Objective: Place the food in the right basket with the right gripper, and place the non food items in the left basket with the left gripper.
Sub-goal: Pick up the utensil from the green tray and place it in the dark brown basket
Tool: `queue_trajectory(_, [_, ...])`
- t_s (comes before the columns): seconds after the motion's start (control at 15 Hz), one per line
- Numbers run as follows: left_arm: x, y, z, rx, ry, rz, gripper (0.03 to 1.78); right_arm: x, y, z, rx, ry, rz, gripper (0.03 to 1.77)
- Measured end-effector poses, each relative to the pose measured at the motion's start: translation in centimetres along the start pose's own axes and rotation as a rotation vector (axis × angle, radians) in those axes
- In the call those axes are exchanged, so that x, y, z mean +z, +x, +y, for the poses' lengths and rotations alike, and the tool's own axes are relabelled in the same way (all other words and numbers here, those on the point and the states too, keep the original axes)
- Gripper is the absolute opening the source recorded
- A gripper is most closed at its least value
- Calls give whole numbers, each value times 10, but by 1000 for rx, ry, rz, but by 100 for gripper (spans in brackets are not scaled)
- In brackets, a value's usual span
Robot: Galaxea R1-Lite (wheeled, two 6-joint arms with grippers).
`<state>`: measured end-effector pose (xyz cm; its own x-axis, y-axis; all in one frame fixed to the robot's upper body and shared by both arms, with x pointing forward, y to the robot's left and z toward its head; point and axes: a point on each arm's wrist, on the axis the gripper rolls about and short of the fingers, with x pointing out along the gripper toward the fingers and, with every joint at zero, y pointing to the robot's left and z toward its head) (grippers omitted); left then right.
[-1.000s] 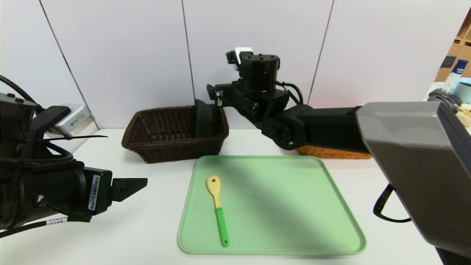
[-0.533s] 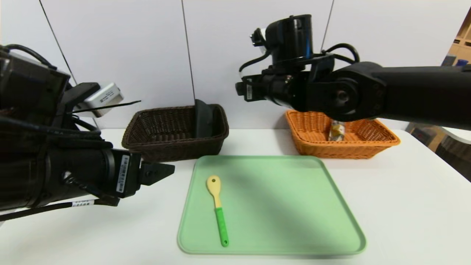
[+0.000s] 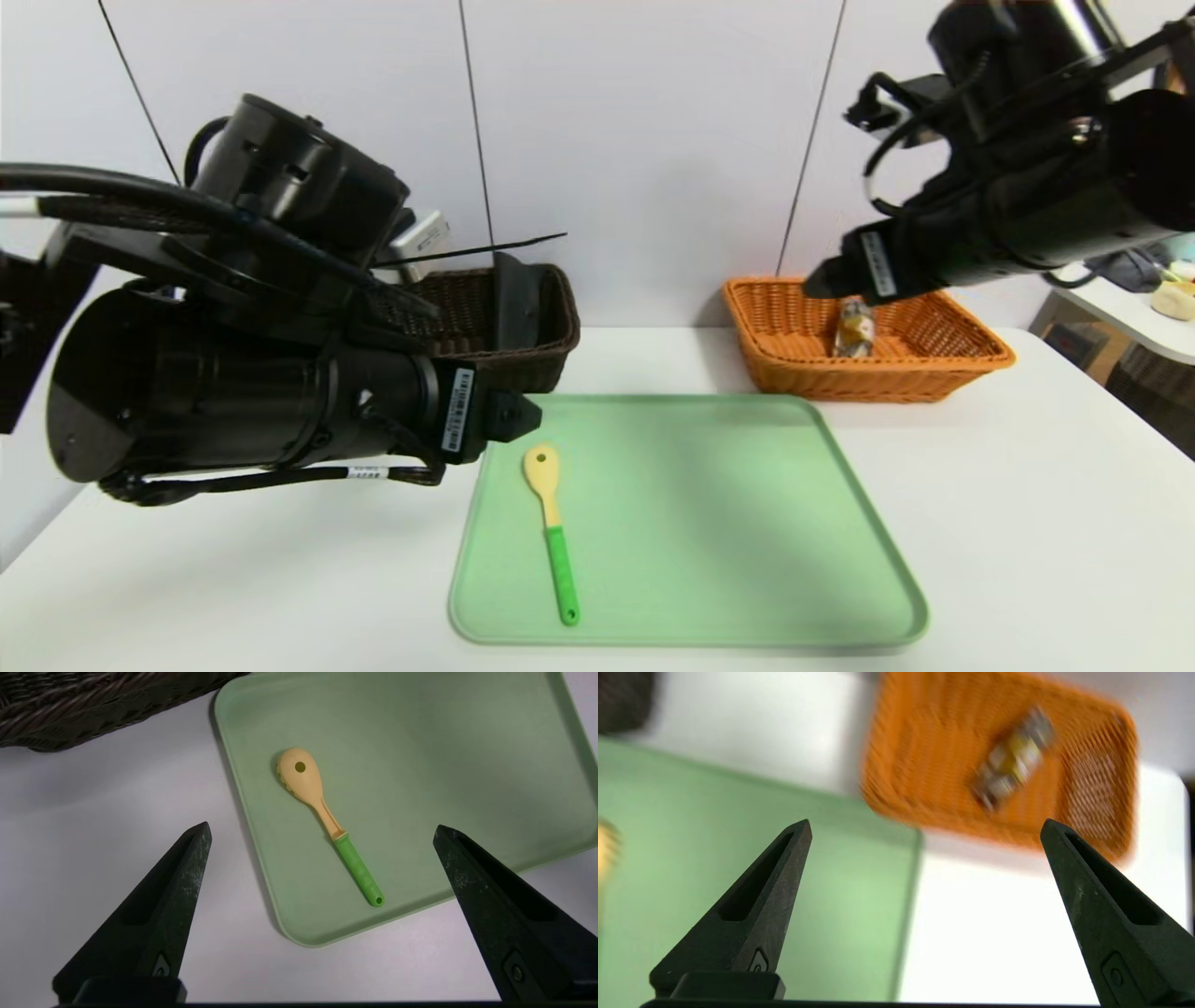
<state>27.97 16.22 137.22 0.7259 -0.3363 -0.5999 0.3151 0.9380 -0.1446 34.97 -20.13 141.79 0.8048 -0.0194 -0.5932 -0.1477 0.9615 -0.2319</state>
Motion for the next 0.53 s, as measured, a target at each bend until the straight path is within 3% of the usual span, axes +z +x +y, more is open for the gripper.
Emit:
queue_trajectory(0.2, [5, 15, -11, 6, 16, 11, 169, -30, -16, -33, -37, 9, 130, 169])
queue_trajectory(0.53, [0, 35, -21, 13, 42, 58, 169, -55, -28, -60, 0, 105, 179, 169])
